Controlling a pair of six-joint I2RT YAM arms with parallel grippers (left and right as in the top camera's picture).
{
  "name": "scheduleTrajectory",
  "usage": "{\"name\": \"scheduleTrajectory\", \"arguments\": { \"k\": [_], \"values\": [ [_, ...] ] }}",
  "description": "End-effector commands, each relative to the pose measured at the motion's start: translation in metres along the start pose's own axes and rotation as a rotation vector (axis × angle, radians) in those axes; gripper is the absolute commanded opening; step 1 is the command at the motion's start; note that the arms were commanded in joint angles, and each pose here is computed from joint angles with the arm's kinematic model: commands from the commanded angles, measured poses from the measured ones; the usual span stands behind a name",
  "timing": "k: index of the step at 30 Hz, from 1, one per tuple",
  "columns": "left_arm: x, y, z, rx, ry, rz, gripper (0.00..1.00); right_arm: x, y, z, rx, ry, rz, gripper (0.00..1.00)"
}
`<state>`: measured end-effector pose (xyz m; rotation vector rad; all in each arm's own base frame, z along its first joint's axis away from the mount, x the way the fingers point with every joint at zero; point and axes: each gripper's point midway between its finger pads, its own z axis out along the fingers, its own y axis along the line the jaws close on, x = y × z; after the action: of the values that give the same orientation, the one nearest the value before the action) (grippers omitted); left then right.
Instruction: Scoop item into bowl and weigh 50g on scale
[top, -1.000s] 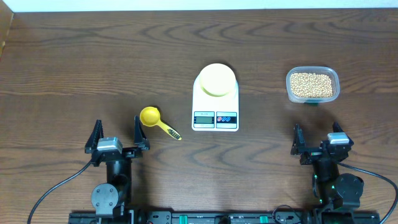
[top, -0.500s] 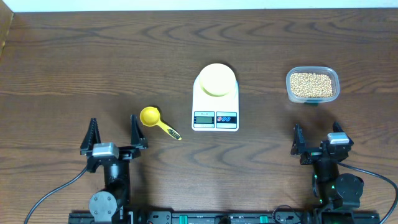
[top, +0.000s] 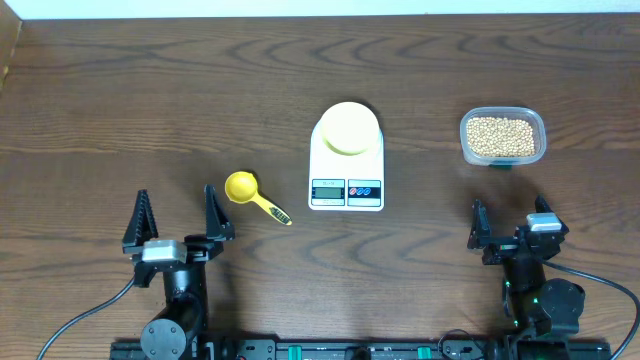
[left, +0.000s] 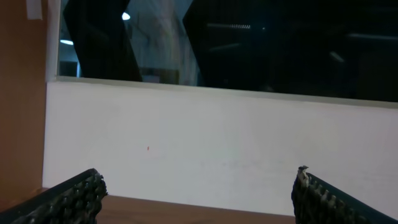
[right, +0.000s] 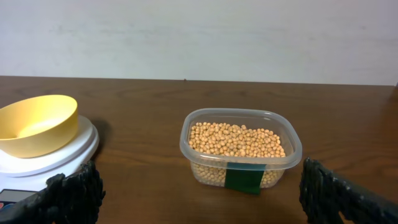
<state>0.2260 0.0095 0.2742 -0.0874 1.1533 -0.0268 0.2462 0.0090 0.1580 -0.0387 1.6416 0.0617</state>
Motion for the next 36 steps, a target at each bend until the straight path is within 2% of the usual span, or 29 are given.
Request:
{"name": "scheduleTrajectory", "arguments": {
  "k": [1, 14, 21, 26, 29, 33, 34, 36],
  "values": [
    [0.0, 0.003, 0.0, -0.014, -0.004, 0.009, 0.98, 0.001, 0.001, 0.0, -0.001, 0.001, -0.012, 0.99],
    [0.016, 0.004, -0.001, -0.018, 0.063, 0.003, 0.98, 0.001, 0.001, 0.0, -0.001, 0.001, -0.012, 0.99],
    [0.056, 0.007, -0.007, -0.03, 0.23, 0.013, 0.98, 0.001, 0.001, 0.0, -0.001, 0.001, -0.012, 0.99],
    [0.062, 0.007, -0.008, -0.031, 0.254, 0.013, 0.98, 0.001, 0.001, 0.0, -0.001, 0.001, -0.012, 0.99],
    [0.061, 0.007, -0.008, -0.042, 0.248, -0.084, 0.98, 0.001, 0.001, 0.0, -0.001, 0.001, -0.012, 0.99],
    [0.059, -0.015, -0.009, 0.08, 0.267, -0.141, 0.98, 0.001, 0.001, 0.0, -0.001, 0.001, -0.012, 0.99],
    [0.059, -0.026, -0.011, 0.137, 0.303, -0.171, 0.98, 0.001, 0.001, 0.0, -0.001, 0.001, -0.012, 0.99],
    [0.062, -0.033, -0.015, 0.155, 0.365, -0.249, 0.98, 0.001, 0.001, 0.0, -0.001, 0.001, -0.012, 0.99]
  ]
}}
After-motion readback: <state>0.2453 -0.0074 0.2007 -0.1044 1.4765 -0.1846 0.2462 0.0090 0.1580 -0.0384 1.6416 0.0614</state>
